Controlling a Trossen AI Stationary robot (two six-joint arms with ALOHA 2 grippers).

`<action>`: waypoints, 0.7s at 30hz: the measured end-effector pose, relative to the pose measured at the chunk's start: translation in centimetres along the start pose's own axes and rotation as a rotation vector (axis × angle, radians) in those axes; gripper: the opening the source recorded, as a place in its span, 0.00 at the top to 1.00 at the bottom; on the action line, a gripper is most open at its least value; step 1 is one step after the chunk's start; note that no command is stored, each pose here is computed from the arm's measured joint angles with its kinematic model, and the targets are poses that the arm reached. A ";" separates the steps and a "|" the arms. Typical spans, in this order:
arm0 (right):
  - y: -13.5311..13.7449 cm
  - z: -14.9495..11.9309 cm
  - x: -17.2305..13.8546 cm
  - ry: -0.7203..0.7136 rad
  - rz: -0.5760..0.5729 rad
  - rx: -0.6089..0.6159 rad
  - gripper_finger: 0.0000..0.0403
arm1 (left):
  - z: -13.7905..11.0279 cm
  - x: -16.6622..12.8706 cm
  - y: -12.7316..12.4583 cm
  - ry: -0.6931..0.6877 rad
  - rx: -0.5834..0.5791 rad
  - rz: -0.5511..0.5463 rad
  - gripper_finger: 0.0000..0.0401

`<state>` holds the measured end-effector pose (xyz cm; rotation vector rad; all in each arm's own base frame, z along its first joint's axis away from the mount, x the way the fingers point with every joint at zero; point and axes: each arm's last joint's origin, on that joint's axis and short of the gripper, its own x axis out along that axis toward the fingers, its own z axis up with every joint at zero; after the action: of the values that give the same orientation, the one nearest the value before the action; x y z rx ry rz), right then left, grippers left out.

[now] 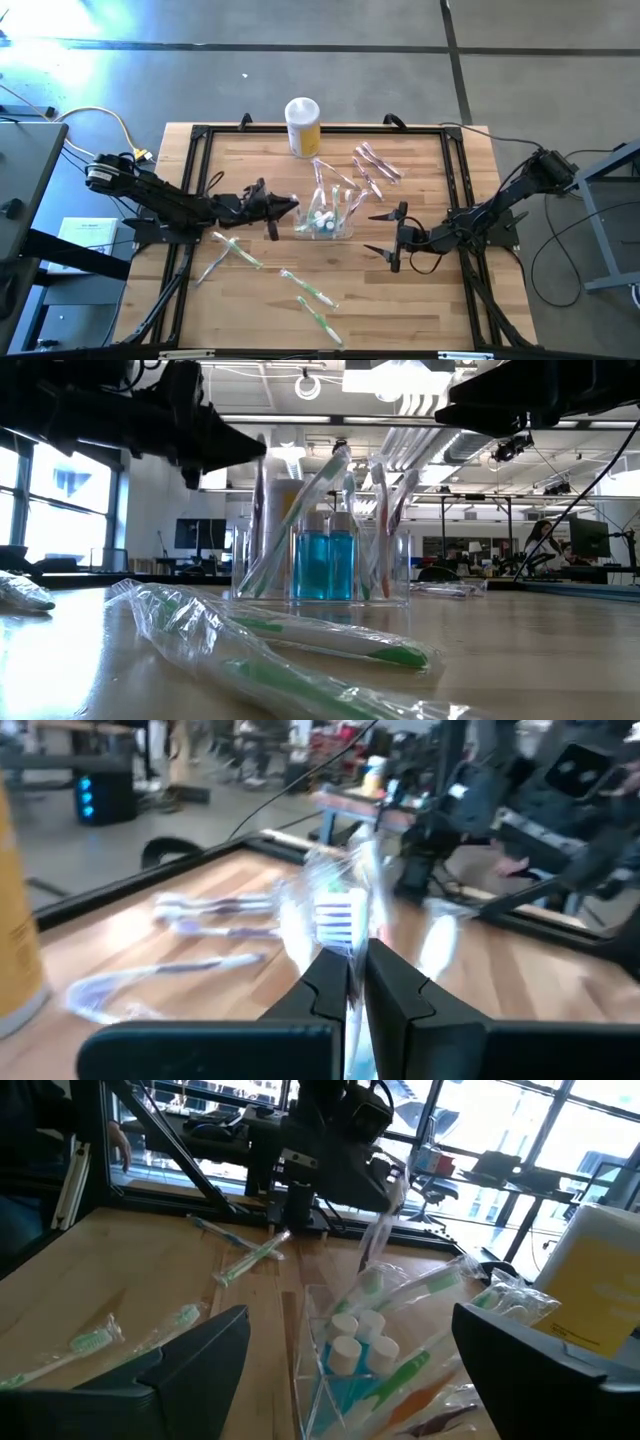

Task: Pick & Place toothbrushing station
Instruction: Put the purple toothbrush into the transparent organizer

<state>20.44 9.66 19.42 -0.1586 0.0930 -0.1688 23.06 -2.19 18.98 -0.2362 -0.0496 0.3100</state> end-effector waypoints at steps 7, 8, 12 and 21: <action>0.0 0.0 0.0 0.000 0.000 0.000 0.15 | -0.4 0.0 0.2 0.037 0.005 0.037 0.91; 0.0 0.0 0.0 0.000 0.000 0.000 0.15 | -0.5 0.0 0.2 0.039 0.006 0.037 0.88; 0.0 0.0 0.0 0.000 0.000 -0.001 0.15 | -0.5 0.0 0.2 0.044 -0.012 0.038 0.81; 0.0 -0.1 0.0 0.008 0.001 -0.007 0.15 | -0.6 0.0 0.2 0.051 -0.070 0.056 0.65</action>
<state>20.43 9.65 19.33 -0.1645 0.1017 -0.1679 23.07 -2.07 18.37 -0.3153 -0.0039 0.3581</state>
